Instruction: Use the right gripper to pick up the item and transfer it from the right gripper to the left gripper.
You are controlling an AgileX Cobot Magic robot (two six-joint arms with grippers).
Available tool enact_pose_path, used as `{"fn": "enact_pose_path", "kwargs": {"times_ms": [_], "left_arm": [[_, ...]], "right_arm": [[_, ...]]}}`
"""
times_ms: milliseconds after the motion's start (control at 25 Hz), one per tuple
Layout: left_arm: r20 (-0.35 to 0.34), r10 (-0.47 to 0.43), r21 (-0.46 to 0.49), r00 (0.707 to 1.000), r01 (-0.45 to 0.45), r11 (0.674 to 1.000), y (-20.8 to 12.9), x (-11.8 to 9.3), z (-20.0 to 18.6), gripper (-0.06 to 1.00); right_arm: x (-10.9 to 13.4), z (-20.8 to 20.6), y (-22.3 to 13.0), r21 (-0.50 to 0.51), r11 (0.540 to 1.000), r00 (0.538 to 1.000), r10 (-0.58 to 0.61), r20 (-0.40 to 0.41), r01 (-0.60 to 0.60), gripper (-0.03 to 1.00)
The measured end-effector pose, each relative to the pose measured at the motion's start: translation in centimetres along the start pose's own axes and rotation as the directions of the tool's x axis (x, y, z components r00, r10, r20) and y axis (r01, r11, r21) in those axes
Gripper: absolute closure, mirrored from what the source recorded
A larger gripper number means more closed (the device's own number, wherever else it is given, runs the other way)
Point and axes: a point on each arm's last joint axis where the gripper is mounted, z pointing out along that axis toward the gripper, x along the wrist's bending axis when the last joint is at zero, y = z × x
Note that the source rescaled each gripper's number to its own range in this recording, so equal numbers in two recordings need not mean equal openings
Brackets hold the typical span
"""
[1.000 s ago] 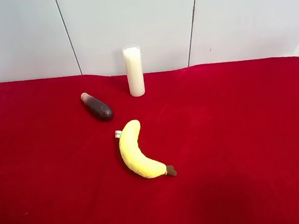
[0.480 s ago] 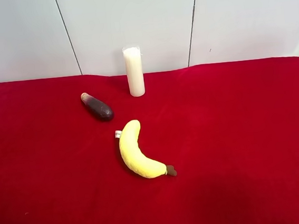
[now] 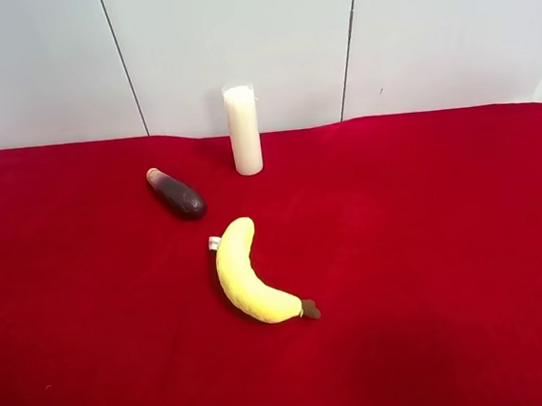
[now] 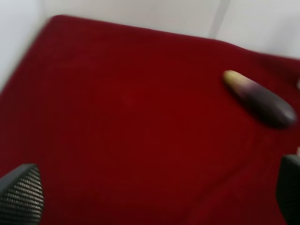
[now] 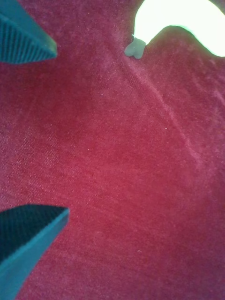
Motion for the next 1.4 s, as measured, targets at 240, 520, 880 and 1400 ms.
{"fn": "enact_pose_path", "kwargs": {"times_ms": [240,520,880,1400], "left_arm": [[0.151,0.153,0.083,0.977,-0.166,0.983,-0.7,-1.2,-0.5,-0.06],[0.16,0.164,0.119,0.973,-0.184,0.976,-1.3,-1.2,-0.2,-0.06],[0.159,0.165,0.132,0.973,-0.186,0.974,-1.5,-1.2,-0.1,-0.06],[0.159,0.165,0.133,0.973,-0.186,0.973,-1.5,-1.2,-0.1,-0.06]], "right_arm": [[0.0,0.0,0.0,0.0,1.0,1.0,0.0,0.0,0.0,0.64],[0.0,0.0,0.0,0.0,1.0,1.0,0.0,0.0,0.0,0.64],[0.0,0.0,0.0,0.0,1.0,1.0,0.0,0.0,0.0,0.64],[0.0,0.0,0.0,0.0,1.0,1.0,0.0,0.0,0.0,0.64]]}}
